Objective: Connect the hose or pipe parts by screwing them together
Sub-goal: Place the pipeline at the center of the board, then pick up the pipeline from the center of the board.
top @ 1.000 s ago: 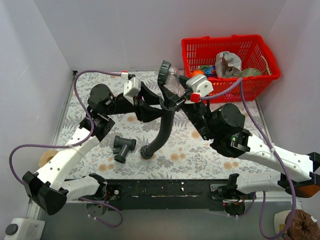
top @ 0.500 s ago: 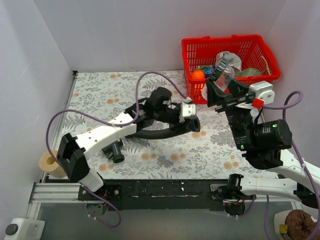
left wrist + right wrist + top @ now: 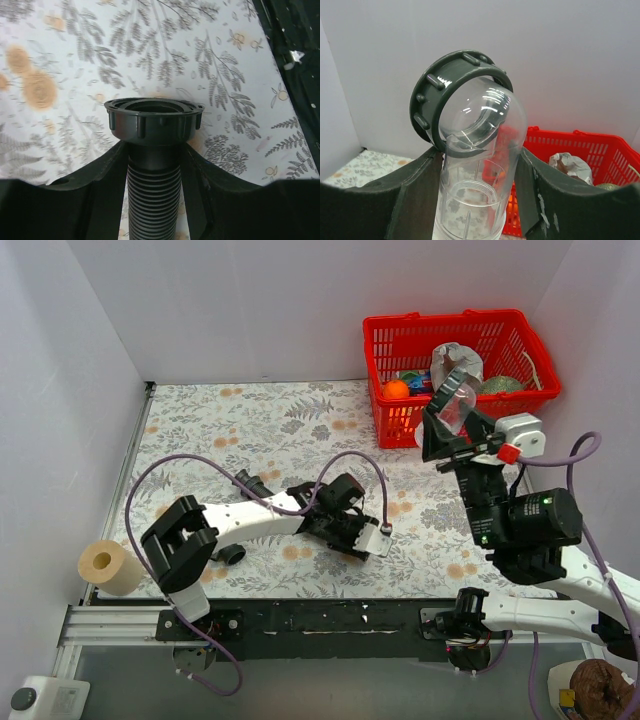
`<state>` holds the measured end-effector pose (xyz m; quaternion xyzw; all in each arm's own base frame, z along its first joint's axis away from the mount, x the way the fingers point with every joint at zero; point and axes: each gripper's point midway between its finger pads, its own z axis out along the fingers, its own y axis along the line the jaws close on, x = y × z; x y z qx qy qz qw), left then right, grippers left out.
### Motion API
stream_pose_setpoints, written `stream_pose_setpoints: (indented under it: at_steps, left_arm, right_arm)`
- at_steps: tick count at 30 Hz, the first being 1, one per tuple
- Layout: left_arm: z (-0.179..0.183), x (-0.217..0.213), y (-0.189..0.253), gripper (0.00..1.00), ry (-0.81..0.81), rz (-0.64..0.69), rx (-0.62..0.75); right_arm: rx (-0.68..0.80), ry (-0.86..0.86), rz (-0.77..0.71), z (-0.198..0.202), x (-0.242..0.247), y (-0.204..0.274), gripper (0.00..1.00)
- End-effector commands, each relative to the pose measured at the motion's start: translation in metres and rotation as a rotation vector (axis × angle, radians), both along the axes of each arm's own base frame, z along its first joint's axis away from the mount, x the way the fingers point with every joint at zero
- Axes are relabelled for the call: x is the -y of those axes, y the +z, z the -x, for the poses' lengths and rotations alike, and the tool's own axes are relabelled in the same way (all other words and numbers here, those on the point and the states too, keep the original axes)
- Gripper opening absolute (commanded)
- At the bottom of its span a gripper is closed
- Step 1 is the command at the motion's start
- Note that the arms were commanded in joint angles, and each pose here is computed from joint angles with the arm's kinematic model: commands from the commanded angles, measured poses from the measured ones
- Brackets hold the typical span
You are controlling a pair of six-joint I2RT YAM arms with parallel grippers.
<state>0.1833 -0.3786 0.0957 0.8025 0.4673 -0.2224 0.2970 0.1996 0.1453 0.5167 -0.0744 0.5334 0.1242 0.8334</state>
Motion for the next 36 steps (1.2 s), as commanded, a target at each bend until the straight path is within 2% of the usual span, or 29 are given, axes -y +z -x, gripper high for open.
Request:
stream_pose_setpoints:
  at_steps: [1,3,4,5,6,7,9,10,11,13,19,27,36]
  left_arm:
    - [0.011,-0.008,-0.039,0.02,-0.042,-0.078,-0.022]
    - [0.015,-0.010,-0.053,0.11,-0.045,-0.107,-0.046]
    - [0.017,-0.012,-0.063,0.24,-0.047,-0.131,-0.063]
    - [0.018,-0.012,-0.067,0.29,-0.044,-0.143,-0.076]
    - [0.019,-0.012,-0.071,0.38,-0.043,-0.152,-0.086]
    - [0.018,-0.010,-0.070,0.51,-0.044,-0.152,-0.089]
    - [0.019,-0.013,-0.078,0.63,-0.049,-0.181,-0.102]
    - [0.019,-0.013,-0.079,0.71,-0.049,-0.186,-0.104]
    - [0.021,-0.017,-0.082,0.85,-0.063,-0.208,-0.114]
    - [0.025,-0.019,-0.083,0.98,-0.080,-0.227,-0.130]
    - [0.025,-0.011,-0.081,0.98,-0.075,-0.241,-0.174]
    - [0.010,0.023,-0.068,0.98,-0.083,-0.166,-0.155]
    - [0.017,0.020,-0.072,0.98,-0.147,-0.156,-0.155]
  right_arm:
    - [-0.035,-0.047,-0.038,-0.004,0.008,-0.013,0.01]
    - [-0.056,-0.026,-0.057,-0.003,0.006,-0.024,0.01]
    - [-0.065,-0.017,-0.064,-0.003,0.005,-0.028,0.01]
    - [-0.080,-0.016,-0.054,-0.003,0.004,-0.035,0.01]
    - [-0.096,-0.005,-0.068,-0.003,0.003,-0.041,0.01]
    - [-0.106,0.001,-0.064,-0.003,0.002,-0.046,0.01]
    - [-0.124,0.009,-0.069,-0.002,0.004,-0.052,0.01]
    - [-0.129,0.011,-0.060,-0.002,0.003,-0.057,0.01]
    - [-0.129,0.014,-0.063,-0.001,0.004,-0.058,0.01]
    - [-0.131,0.019,-0.073,0.000,0.008,-0.059,0.01]
    - [-0.120,0.017,-0.076,0.003,0.017,-0.057,0.01]
    - [-0.119,0.014,-0.052,0.003,0.016,-0.065,0.01]
    - [-0.115,0.016,-0.055,0.004,0.018,-0.063,0.01]
